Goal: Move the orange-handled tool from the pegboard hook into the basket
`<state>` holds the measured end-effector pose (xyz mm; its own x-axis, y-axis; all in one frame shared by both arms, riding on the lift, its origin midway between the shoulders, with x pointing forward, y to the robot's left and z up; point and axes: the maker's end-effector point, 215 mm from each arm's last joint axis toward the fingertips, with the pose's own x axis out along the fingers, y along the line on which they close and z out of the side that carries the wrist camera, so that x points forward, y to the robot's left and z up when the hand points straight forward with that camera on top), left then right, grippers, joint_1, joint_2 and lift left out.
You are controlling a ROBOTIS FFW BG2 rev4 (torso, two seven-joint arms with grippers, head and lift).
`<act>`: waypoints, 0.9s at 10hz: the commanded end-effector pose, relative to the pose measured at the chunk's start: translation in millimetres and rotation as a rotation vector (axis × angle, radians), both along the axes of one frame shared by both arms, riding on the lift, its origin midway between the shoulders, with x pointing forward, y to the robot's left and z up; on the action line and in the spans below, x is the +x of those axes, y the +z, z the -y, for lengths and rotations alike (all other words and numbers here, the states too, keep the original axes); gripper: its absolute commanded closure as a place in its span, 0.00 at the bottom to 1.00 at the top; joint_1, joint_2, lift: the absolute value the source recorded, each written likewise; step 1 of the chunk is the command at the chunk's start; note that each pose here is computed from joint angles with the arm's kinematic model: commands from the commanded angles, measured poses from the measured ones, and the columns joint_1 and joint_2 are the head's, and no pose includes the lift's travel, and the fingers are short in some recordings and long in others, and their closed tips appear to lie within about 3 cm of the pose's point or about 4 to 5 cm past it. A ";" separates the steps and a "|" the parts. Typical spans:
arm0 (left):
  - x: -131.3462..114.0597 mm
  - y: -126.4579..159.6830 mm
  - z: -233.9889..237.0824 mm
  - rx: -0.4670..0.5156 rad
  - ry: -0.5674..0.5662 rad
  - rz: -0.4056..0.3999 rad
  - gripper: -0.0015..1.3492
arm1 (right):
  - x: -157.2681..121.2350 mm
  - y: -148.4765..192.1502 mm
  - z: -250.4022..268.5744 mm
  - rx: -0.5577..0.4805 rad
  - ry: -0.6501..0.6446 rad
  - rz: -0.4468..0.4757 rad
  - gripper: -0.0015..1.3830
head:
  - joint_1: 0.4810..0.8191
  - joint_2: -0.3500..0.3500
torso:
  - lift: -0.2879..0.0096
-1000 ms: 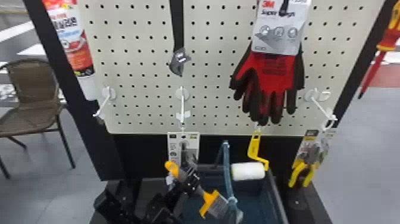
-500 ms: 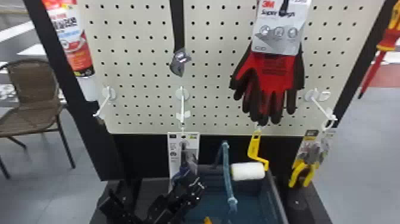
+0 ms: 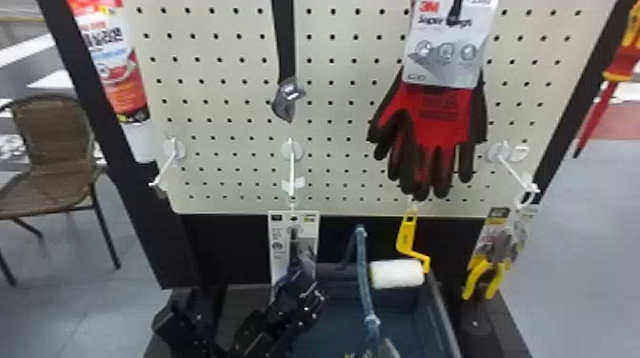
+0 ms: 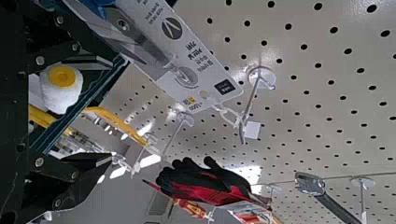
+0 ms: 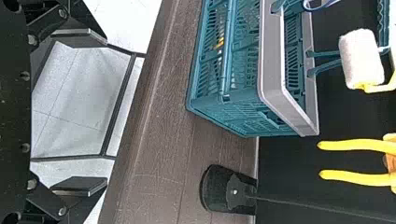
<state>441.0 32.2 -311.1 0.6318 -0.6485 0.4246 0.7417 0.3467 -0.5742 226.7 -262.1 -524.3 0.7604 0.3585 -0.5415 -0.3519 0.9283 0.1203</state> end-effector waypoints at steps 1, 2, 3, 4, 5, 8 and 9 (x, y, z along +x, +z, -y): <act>-0.2 0.9 0.7 -0.001 -0.002 0.001 0.41 | 0.0 0.1 -0.2 0.001 -0.001 0.000 0.17 | 0.20 0.50 | 0.63; 0.5 1.8 0.7 -0.001 -0.002 0.003 0.41 | 1.2 0.6 -0.2 0.001 -0.001 0.002 0.17 | 0.20 0.50 | 0.63; 0.7 1.6 -0.4 0.001 0.000 0.003 0.41 | 1.2 0.6 -0.2 0.001 -0.001 0.002 0.17 | 0.20 0.50 | 0.63; 0.7 2.5 -0.7 0.002 -0.001 0.006 0.41 | 1.2 0.6 -0.2 0.001 -0.001 0.002 0.17 | 0.20 0.50 | 0.63; 0.3 3.6 -0.3 0.001 -0.003 0.008 0.41 | 1.2 0.6 -0.2 0.001 -0.001 0.002 0.17 | 0.20 0.50 | 0.63; -0.8 2.2 0.9 0.001 -0.007 0.003 0.41 | 1.2 0.6 -0.2 0.001 -0.001 0.002 0.17 | 0.20 0.50 | 0.63; -0.9 3.1 0.6 0.001 -0.007 0.006 0.41 | 1.2 0.6 -0.2 0.001 -0.001 0.002 0.17 | 0.20 0.50 | 0.63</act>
<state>440.3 31.8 -308.2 0.6254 -0.6531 0.4270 0.7469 0.3428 -0.5697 227.8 -262.1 -523.7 0.7616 0.3585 -0.5398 -0.3522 0.9283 0.1196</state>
